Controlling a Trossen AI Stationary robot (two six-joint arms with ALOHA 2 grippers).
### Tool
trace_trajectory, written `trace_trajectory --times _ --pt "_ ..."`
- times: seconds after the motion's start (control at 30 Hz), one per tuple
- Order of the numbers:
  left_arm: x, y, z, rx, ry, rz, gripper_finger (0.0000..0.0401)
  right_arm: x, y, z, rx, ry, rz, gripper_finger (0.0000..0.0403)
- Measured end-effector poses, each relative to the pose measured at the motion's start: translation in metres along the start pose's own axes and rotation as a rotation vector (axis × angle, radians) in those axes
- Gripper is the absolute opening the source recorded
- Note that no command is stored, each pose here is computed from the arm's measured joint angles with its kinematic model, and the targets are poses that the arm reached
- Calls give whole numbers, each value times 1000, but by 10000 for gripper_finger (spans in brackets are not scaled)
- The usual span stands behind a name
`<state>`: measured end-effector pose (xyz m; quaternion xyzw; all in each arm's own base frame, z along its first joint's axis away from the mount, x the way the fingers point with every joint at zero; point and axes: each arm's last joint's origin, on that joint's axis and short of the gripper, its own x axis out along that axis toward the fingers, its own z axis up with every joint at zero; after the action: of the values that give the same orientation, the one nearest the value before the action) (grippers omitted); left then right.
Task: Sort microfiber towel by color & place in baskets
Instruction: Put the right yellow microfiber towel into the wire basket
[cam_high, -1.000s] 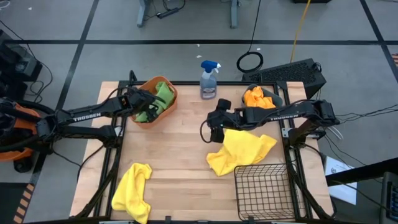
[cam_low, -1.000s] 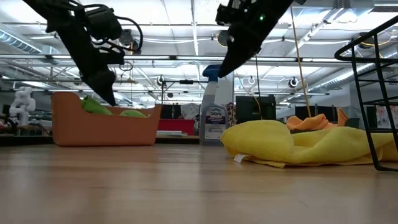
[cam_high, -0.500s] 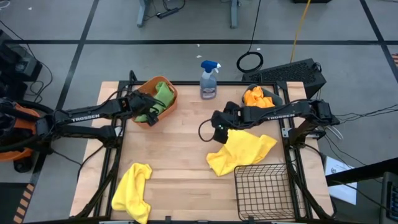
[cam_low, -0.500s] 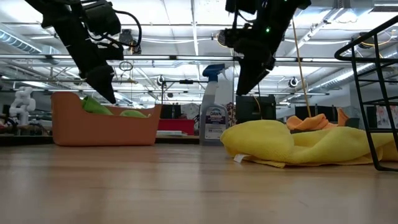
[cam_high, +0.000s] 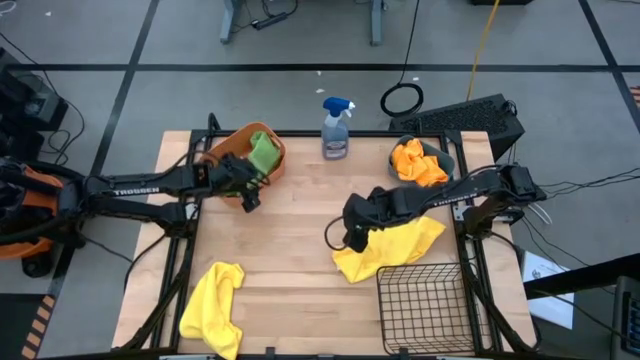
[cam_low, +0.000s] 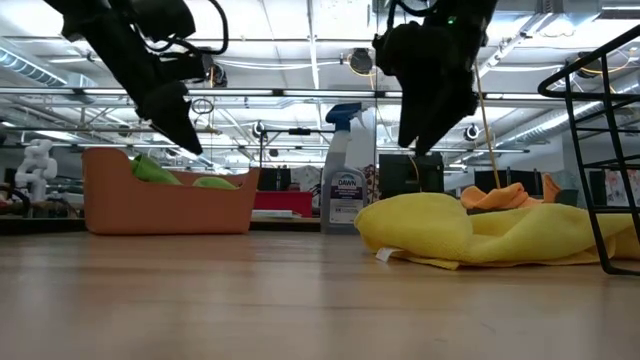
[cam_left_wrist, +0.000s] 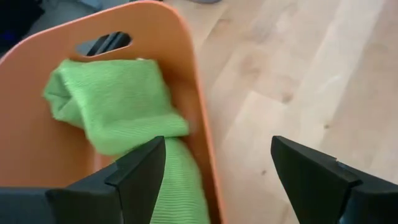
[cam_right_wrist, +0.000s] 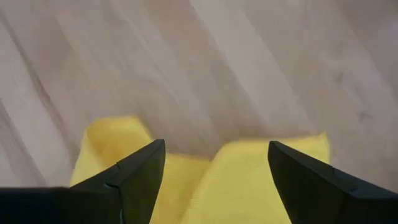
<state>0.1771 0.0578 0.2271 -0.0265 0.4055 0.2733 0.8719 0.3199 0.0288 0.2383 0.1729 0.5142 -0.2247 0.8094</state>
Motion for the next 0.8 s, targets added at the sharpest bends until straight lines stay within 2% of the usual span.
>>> trace_trajectory --times 0.27,0.57,0.8 --pt "-4 -14 -1 32 -14 -52 297 17 16 -13 94 57 -29 304" --pt "-8 -25 -2 43 -24 -93 297 60 19 -29 168 307 -92 306" --pt "-12 -33 -4 69 -30 -125 297 56 10 -33 249 416 -163 306"
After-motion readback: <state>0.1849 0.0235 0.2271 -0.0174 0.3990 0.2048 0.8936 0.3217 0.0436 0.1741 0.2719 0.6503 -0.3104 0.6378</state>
